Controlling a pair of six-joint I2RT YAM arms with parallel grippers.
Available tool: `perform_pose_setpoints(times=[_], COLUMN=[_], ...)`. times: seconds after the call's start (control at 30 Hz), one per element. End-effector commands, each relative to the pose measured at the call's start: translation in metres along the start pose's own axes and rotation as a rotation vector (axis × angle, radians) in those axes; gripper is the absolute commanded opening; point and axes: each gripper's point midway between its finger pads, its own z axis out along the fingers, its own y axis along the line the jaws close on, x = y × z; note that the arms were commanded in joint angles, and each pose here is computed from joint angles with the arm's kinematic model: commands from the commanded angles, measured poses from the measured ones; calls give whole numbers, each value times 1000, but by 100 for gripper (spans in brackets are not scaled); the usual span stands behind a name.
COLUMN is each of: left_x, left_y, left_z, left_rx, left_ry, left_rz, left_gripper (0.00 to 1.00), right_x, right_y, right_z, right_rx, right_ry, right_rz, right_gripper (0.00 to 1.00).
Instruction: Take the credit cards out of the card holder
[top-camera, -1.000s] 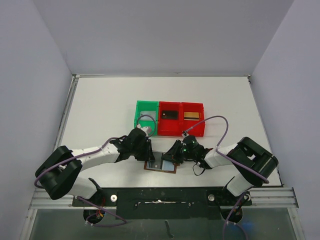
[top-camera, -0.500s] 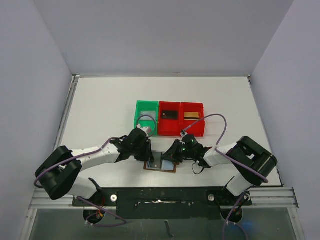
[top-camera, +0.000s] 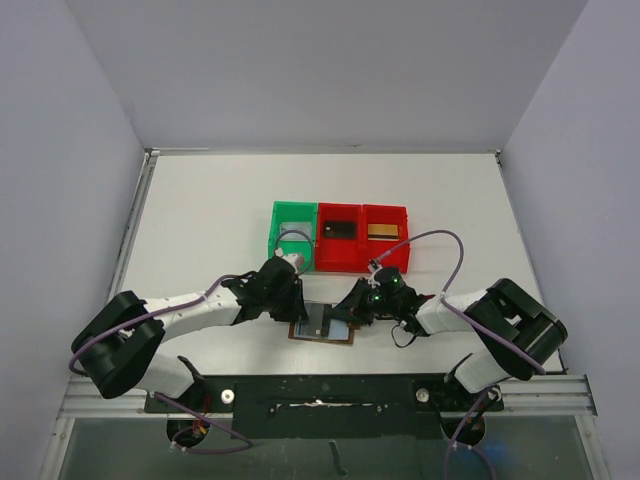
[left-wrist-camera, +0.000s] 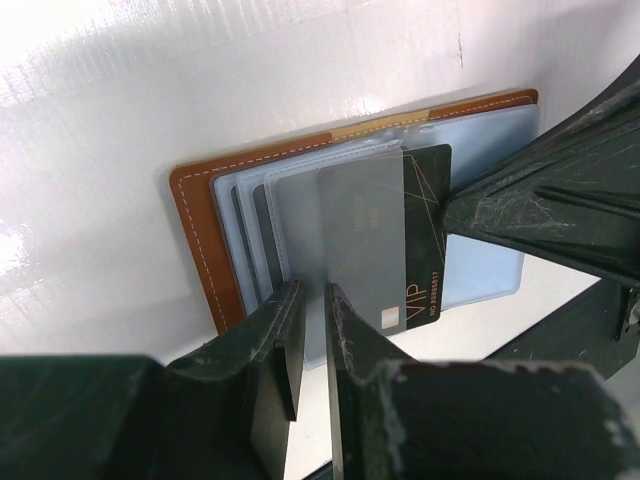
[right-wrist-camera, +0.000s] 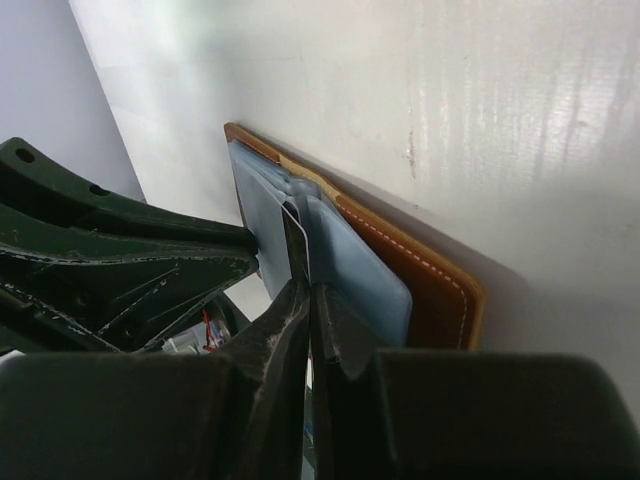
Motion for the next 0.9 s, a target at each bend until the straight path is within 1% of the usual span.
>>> perform_pose_setpoints(times=[0.0,0.07,0.17,0.23,0.3,0.37,0.43,0.5,0.57,0.7,0.87], left_x=[6,5,4,4,5,5,6,6,5,3,5], left_y=[10,7,5,5,5,5,5,6,5,5,5], left_z=[3,2,1,1,1,1,0,-1,-2,-3,-2], left_rx=[-58,-51,-45,-46,-47,-47,-48,-54,-55,-53,-53], left_ry=[28,25,21,22,24,25,26,24,19,10,16], left_rz=[26,28,29,30,30,31,32,34,33,30,36], left_gripper=[14,14,14,14,14,14,14,14,14,14,14], right_x=[-7,-7,-6,-5,-3,0,0,-4,-7,-11,-10], right_y=[20,22,24,25,28,24,17,19,21,17,14], right_z=[-4,-2,2,6,11,14,14,8,1,-6,-8], right_rx=[-52,-52,-52,-54,-57,-40,-20,-54,-70,-36,-32], right_ry=[-5,-1,7,14,23,28,7,-41,-66,-62,-37], right_rz=[-39,-39,-36,-35,-37,-26,7,23,25,-7,-21], right_gripper=[8,15,23,27,28,26,19,13,9,7,5])
